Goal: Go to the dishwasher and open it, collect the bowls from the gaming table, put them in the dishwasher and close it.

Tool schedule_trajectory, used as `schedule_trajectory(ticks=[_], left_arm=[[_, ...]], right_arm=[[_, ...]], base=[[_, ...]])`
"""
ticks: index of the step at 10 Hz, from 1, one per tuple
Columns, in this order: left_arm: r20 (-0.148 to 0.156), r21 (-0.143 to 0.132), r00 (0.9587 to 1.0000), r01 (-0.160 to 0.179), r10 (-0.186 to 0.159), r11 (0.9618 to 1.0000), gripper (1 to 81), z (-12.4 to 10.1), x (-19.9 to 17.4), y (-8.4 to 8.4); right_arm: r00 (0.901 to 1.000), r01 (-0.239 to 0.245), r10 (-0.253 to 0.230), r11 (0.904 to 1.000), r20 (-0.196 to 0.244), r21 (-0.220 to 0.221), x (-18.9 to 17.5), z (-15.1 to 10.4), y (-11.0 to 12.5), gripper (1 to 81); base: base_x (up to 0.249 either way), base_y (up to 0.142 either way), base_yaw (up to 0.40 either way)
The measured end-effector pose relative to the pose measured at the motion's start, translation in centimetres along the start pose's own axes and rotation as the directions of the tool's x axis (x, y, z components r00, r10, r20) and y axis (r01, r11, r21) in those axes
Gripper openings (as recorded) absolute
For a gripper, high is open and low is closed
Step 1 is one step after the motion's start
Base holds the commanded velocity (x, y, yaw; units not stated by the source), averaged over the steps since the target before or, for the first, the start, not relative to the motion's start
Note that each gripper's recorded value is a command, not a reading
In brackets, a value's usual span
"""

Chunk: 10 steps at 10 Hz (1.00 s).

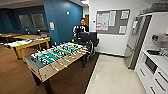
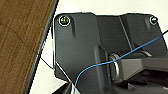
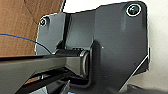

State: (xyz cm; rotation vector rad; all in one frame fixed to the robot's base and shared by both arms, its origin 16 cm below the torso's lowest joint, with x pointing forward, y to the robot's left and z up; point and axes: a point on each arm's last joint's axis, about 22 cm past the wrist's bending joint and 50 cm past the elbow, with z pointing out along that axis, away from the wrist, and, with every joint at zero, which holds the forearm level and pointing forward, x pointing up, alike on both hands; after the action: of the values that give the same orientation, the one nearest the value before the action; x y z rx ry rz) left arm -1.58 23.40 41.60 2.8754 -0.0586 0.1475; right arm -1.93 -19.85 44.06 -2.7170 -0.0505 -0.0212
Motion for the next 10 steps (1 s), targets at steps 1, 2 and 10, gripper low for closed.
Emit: schedule_trajectory(ticks=[1,2,10], left_arm=[[0.002,0.002,1.0000,0.001,-0.001,1.0000,81.1,-0.04,-0.10,-0.14],[0.001,0.003,1.0000,0.000,0.000,1.0000,81.1,-0.06,-0.08,-0.23],[0.001,0.001,1.0000,0.001,-0.001,1.0000,81.1,-0.01,-0.07,-0.04]], right_arm=[[1.0000,0.001,-0.001,1.0000,-0.001,0.000,0.11,0.02,-0.03,81.1],[1.0000,0.001,-0.001,1.0000,-0.001,0.001,0.12,0.08,-0.15,81.1],[1.0000,-0.001,0.002,0.9995,0.005,-0.031,-0.30,0.96,0.00,81.1]], base=[[0.000,0.000,0.373],[0.000,0.000,0.373],[0.000,0.000,0.373]])
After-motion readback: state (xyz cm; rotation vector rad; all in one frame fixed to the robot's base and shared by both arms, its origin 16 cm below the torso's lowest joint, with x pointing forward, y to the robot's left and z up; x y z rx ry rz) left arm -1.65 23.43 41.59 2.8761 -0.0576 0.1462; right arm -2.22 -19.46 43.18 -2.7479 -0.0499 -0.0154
